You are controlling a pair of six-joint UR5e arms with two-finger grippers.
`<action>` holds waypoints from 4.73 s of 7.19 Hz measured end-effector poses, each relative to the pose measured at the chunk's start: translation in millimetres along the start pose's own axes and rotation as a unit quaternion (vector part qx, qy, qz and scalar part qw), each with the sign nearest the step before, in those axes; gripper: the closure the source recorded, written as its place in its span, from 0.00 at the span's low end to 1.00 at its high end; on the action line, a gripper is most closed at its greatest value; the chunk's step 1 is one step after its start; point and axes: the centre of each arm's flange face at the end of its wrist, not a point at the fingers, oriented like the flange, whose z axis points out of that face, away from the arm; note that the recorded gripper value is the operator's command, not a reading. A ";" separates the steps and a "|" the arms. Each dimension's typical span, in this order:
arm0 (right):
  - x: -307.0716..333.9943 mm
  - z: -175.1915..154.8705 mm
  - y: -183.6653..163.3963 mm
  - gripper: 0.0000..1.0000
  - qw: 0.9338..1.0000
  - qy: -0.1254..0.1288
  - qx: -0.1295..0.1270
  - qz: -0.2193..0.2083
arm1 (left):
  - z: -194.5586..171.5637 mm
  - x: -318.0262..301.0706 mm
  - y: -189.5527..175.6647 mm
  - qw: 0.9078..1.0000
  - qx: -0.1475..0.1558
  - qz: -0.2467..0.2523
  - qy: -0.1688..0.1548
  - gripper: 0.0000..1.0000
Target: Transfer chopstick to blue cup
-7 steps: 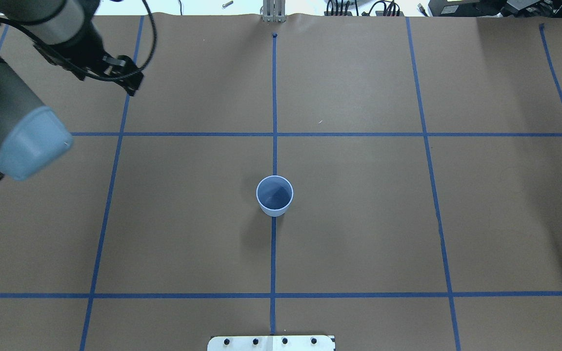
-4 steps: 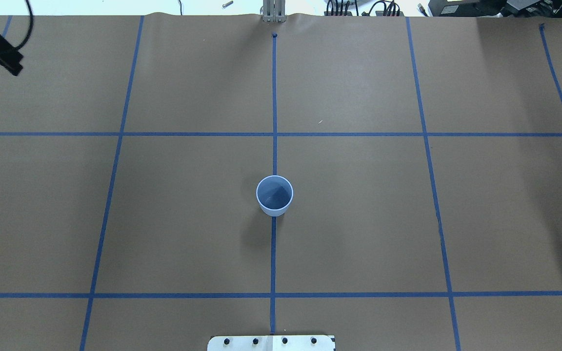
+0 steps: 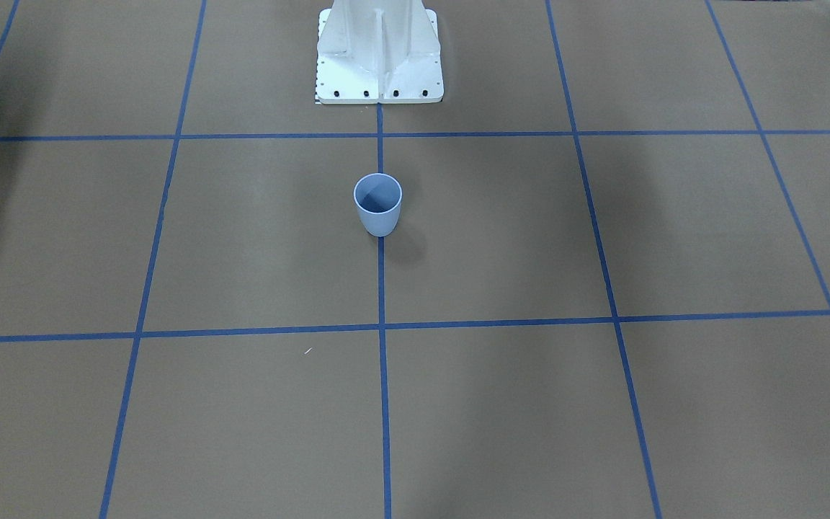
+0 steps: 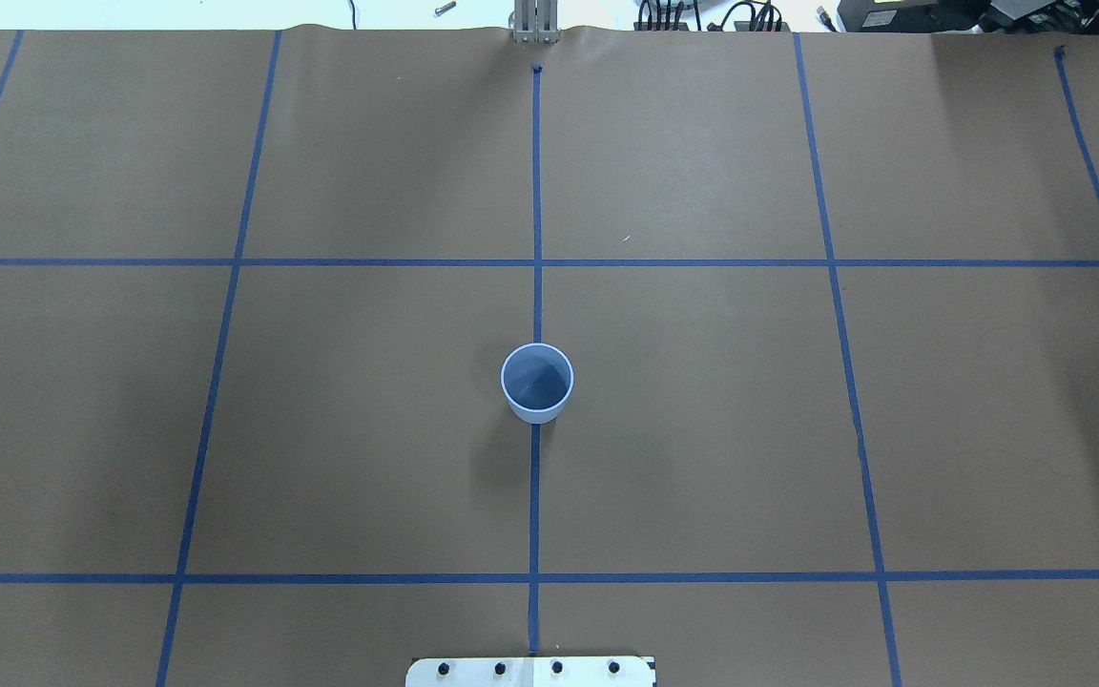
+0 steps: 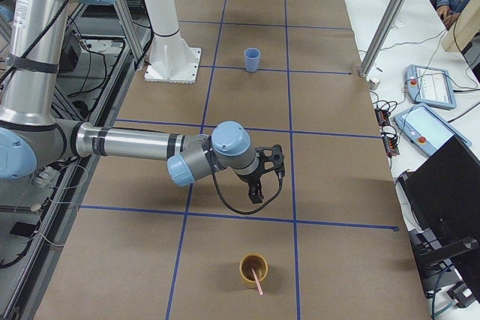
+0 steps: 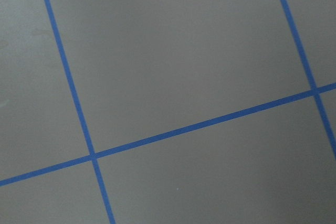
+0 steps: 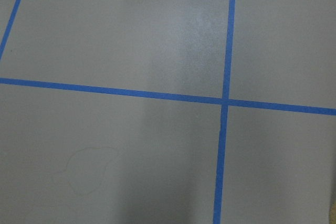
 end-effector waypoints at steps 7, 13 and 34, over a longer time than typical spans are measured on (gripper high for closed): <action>129.8 -43.8 65.2 0.02 0.996 0.055 -0.029 0.066 | 41.0 -52.4 80.0 1.000 0.029 0.002 0.001 0.01; 178.8 -34.0 29.1 0.06 0.960 0.139 0.013 0.244 | 48.0 -56.3 115.8 0.999 0.033 0.004 0.008 0.01; 216.7 0.3 25.7 0.79 0.924 0.153 0.065 0.345 | 36.4 -47.0 111.6 0.999 0.045 0.015 0.008 0.01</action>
